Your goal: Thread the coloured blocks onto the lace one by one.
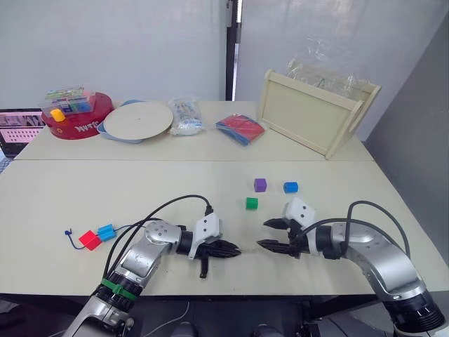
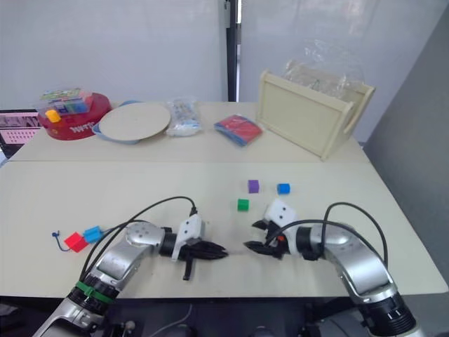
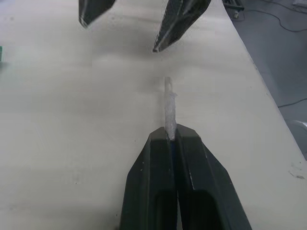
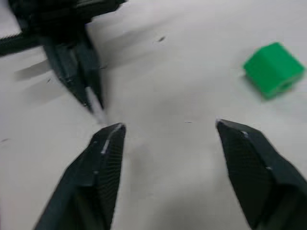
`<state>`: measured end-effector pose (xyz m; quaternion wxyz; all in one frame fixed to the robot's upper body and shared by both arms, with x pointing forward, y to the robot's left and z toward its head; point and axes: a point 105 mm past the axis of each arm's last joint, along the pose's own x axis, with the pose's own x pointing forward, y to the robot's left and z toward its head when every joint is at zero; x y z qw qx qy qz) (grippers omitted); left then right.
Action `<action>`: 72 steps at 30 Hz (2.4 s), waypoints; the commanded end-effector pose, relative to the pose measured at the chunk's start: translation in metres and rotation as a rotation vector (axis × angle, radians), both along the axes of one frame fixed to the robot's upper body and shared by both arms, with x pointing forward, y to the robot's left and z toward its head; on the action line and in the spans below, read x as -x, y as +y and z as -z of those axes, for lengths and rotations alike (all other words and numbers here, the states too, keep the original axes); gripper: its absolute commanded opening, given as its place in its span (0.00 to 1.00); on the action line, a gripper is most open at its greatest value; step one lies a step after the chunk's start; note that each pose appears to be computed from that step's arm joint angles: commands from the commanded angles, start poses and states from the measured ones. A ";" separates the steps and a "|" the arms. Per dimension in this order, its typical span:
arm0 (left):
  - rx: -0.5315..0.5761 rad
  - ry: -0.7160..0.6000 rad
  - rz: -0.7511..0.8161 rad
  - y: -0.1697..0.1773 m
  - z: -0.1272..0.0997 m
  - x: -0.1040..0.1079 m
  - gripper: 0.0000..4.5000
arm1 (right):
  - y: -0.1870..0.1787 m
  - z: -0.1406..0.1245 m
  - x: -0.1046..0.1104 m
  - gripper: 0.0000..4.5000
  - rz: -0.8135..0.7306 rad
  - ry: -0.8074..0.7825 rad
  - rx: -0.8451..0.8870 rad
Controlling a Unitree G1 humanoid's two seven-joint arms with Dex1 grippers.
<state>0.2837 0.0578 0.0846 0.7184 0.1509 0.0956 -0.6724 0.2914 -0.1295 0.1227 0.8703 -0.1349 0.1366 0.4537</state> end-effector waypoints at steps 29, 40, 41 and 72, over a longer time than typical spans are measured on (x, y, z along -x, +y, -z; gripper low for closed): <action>0.023 -0.013 -0.028 0.001 -0.010 0.000 0.00 | -0.046 0.015 -0.124 0.42 0.987 -0.244 -0.271; 0.012 -0.015 -0.022 0.003 -0.009 -0.001 0.00 | -0.020 -0.022 -0.070 0.27 0.892 -0.376 -0.414; 0.011 -0.015 -0.022 0.004 -0.008 -0.001 0.00 | -0.012 -0.025 -0.056 0.27 0.859 -0.381 -0.434; -0.010 -0.005 -0.028 0.013 -0.010 0.000 0.00 | 0.011 -0.007 0.037 0.99 0.533 -0.090 -0.413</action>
